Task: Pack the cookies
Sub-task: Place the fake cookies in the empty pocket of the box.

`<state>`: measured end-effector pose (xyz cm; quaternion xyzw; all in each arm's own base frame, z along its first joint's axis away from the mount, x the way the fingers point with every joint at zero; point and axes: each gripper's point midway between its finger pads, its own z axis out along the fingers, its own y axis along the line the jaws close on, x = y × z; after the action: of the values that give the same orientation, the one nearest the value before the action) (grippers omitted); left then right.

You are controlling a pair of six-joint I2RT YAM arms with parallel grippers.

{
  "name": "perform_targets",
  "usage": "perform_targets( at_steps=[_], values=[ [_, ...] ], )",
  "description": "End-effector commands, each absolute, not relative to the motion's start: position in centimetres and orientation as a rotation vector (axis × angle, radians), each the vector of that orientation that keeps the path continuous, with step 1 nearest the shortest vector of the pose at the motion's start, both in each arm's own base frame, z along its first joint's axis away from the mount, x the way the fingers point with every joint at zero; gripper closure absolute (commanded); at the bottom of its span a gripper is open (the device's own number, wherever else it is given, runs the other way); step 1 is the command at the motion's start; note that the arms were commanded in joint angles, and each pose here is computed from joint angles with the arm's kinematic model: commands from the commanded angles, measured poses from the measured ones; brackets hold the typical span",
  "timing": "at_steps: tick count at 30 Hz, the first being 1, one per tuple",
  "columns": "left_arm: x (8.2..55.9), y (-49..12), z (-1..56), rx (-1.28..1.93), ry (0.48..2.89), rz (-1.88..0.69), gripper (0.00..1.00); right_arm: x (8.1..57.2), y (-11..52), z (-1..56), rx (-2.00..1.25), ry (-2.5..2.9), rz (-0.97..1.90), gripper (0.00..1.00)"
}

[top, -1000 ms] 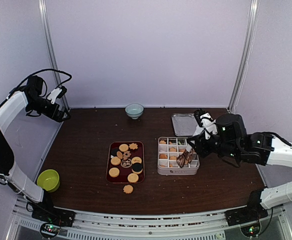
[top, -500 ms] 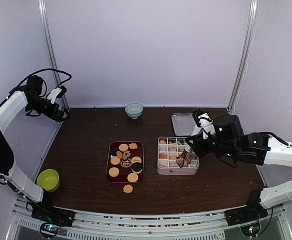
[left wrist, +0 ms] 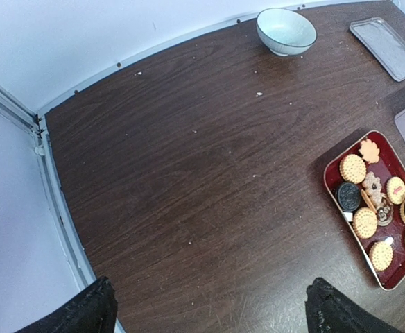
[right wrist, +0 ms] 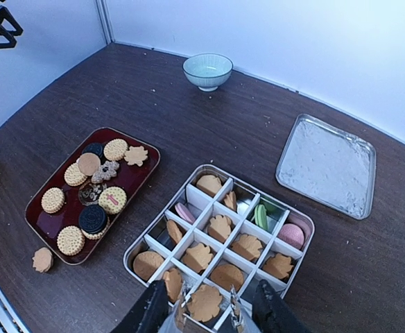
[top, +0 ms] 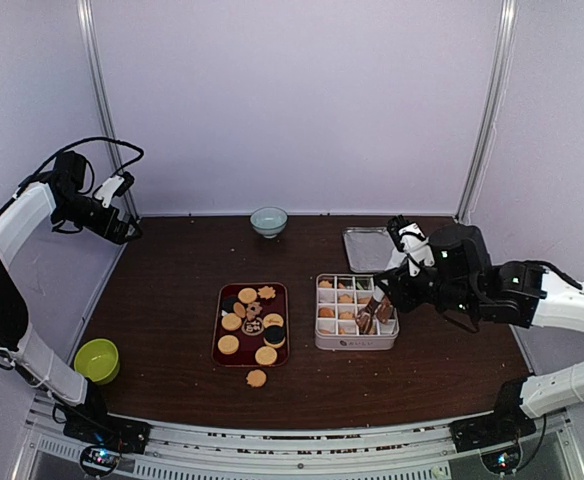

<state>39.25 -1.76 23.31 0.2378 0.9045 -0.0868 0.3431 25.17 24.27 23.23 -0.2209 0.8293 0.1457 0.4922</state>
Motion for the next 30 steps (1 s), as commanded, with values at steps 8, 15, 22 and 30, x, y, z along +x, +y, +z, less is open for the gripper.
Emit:
perform_targets(
  at_steps=[8,15,22,30],
  values=[
    [39.1,-2.0,24.3,0.659,2.315,-0.203,0.02,26.3,25.1,26.7,-0.525,1.946,0.356,0.68],
    [39.2,-2.0,24.4,0.663,2.313,-0.204,0.02,26.3,26.0,25.6,-0.562,1.974,0.369,0.72],
    [39.3,-2.0,24.4,0.662,2.313,-0.206,0.02,26.1,26.2,23.4,-0.558,2.012,0.391,0.72],
    [40.0,-1.8,24.8,0.652,2.309,-0.2,0.02,26.6,23.5,24.2,-0.521,2.012,0.304,0.74]
  ],
)
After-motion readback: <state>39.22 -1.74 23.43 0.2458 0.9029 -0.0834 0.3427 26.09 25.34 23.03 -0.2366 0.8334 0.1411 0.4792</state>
